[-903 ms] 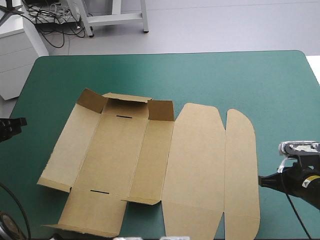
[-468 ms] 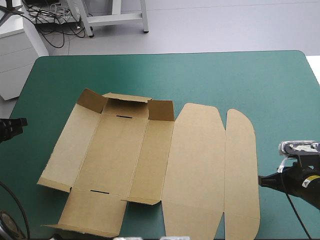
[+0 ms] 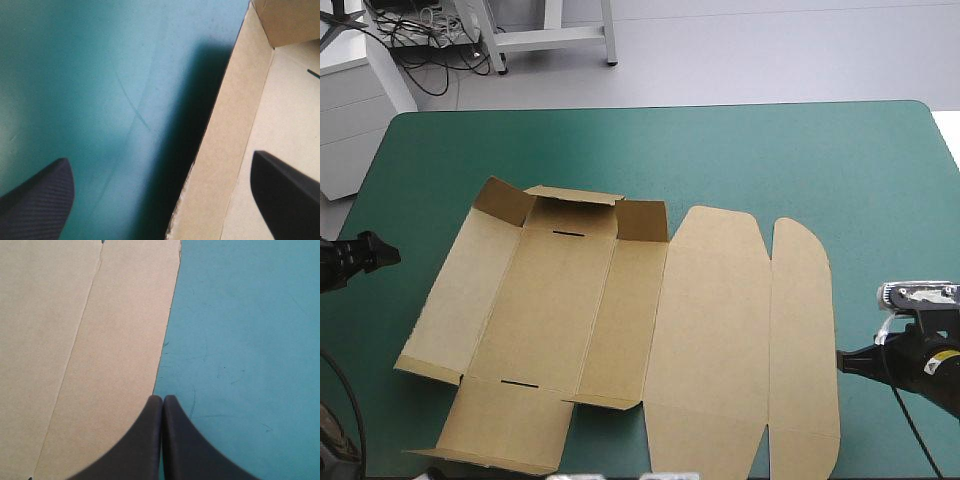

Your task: Fold the box

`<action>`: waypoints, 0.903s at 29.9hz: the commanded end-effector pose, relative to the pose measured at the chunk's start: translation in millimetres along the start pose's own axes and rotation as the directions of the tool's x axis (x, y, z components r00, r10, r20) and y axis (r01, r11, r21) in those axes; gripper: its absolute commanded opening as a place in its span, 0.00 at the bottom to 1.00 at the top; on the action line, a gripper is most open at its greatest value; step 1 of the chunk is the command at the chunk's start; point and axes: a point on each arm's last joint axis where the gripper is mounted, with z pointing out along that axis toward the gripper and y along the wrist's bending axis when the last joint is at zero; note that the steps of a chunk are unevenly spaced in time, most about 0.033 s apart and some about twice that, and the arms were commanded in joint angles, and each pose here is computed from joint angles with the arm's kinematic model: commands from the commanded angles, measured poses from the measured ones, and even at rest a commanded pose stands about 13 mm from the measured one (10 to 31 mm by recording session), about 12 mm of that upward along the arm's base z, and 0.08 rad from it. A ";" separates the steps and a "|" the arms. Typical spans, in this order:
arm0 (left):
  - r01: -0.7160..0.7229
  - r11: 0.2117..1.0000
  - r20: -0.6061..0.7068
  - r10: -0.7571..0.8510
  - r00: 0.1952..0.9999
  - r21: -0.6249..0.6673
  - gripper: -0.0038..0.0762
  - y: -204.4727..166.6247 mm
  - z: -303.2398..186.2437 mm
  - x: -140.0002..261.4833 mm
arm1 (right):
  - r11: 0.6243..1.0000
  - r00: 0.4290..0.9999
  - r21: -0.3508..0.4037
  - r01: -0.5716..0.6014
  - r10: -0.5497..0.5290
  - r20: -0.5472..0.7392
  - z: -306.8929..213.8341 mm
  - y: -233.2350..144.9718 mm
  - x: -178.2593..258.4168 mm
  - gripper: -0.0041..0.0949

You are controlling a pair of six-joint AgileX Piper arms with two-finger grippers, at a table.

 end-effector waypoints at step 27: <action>-0.219 0.923 -0.410 0.341 0.846 0.316 0.91 -58.2 110.3 26.3 | 1.000 0.996 0.009 -0.002 0.001 0.090 -6.1 -0.9 -10.6 0.02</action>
